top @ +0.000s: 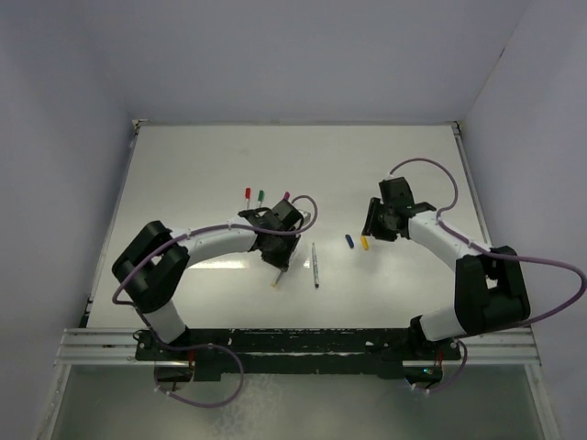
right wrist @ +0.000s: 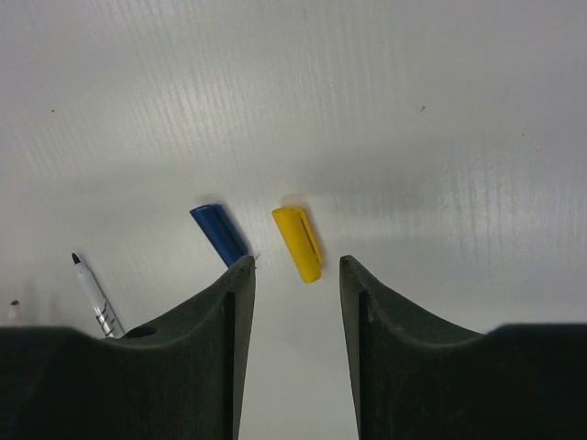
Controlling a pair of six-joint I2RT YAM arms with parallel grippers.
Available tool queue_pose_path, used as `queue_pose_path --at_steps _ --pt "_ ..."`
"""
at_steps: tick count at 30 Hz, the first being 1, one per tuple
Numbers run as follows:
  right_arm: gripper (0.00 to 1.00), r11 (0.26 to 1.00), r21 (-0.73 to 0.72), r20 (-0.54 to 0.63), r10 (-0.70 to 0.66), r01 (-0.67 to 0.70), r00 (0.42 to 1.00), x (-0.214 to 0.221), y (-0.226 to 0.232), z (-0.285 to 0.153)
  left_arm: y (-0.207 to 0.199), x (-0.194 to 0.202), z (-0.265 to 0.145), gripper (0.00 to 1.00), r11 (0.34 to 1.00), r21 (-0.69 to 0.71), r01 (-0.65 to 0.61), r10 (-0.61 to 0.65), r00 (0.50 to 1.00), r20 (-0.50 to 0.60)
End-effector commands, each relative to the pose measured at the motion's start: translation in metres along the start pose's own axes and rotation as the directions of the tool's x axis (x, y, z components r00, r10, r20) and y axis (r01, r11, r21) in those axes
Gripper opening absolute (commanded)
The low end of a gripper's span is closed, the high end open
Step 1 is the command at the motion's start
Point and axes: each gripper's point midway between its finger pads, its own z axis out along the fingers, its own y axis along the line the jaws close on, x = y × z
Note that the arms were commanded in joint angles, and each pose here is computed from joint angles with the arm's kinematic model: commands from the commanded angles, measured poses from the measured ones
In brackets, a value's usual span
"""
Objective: Insert the pens into the pen caps
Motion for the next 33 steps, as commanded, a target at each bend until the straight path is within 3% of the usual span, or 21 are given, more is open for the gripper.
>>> queue_pose_path --at_steps 1,14,33 --pt "0.43 1.000 -0.003 0.009 -0.011 0.011 1.000 -0.011 0.004 -0.003 -0.017 -0.047 -0.040 0.00 0.985 0.175 0.017 -0.046 0.985 0.168" --pt "0.42 1.000 0.022 -0.051 -0.019 0.020 0.999 -0.001 0.001 0.008 -0.017 -0.072 -0.067 0.00 0.969 0.248 -0.014 -0.052 0.965 0.258" --pt "0.42 0.998 0.026 -0.133 -0.056 0.060 0.990 0.011 0.002 0.026 -0.023 -0.076 -0.066 0.00 0.934 0.358 0.020 -0.120 0.958 0.260"
